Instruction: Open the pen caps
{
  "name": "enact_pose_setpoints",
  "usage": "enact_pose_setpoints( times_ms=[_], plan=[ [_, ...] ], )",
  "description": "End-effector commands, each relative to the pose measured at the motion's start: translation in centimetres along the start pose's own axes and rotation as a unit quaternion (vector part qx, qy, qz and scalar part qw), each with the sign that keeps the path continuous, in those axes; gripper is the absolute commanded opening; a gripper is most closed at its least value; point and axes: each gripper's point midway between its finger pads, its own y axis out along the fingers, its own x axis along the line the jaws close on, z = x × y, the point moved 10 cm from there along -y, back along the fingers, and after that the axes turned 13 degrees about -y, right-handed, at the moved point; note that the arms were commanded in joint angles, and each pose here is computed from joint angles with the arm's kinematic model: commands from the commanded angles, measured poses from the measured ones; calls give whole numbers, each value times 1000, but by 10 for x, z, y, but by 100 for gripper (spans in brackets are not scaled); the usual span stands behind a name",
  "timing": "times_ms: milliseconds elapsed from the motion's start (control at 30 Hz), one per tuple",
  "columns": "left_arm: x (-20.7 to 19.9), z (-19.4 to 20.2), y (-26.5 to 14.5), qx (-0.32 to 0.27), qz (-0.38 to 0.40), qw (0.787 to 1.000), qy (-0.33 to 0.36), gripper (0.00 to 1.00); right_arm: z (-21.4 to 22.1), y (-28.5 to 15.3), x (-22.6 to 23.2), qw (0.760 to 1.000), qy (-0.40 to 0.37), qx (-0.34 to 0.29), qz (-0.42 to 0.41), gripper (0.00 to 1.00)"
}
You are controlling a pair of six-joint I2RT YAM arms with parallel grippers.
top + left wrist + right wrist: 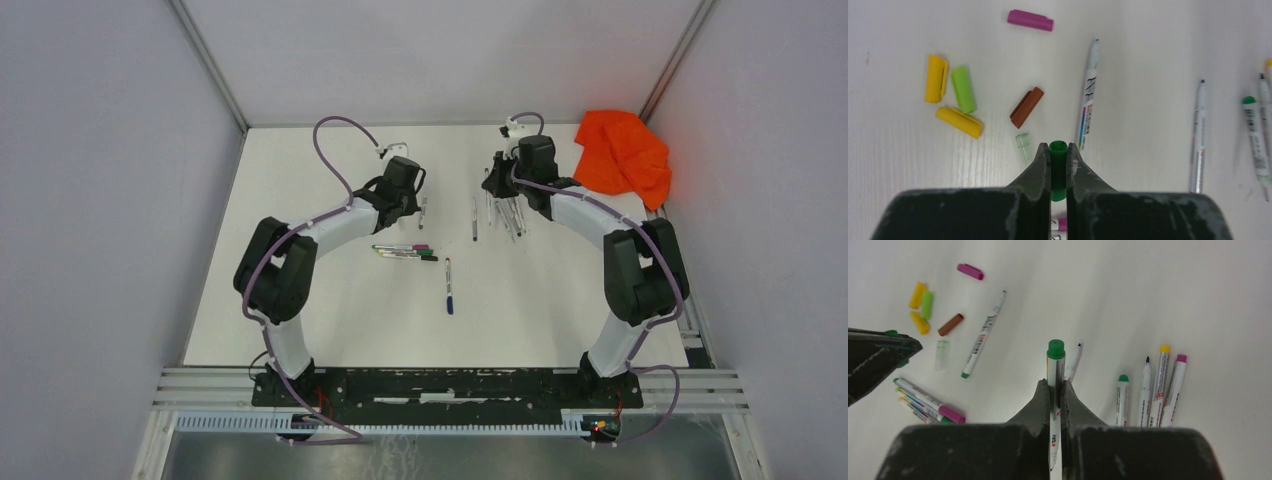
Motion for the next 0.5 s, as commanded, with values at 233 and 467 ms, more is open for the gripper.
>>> enact_pose_setpoints(
  times_ms=[233,467],
  plan=[
    [8,9,49,59,-42,997,1,14,20,30,-9,991,-58,103,61,0],
    [6,9,67,66,-45,997,8,15,33,42,-9,988,-65,123,63,0]
  ],
)
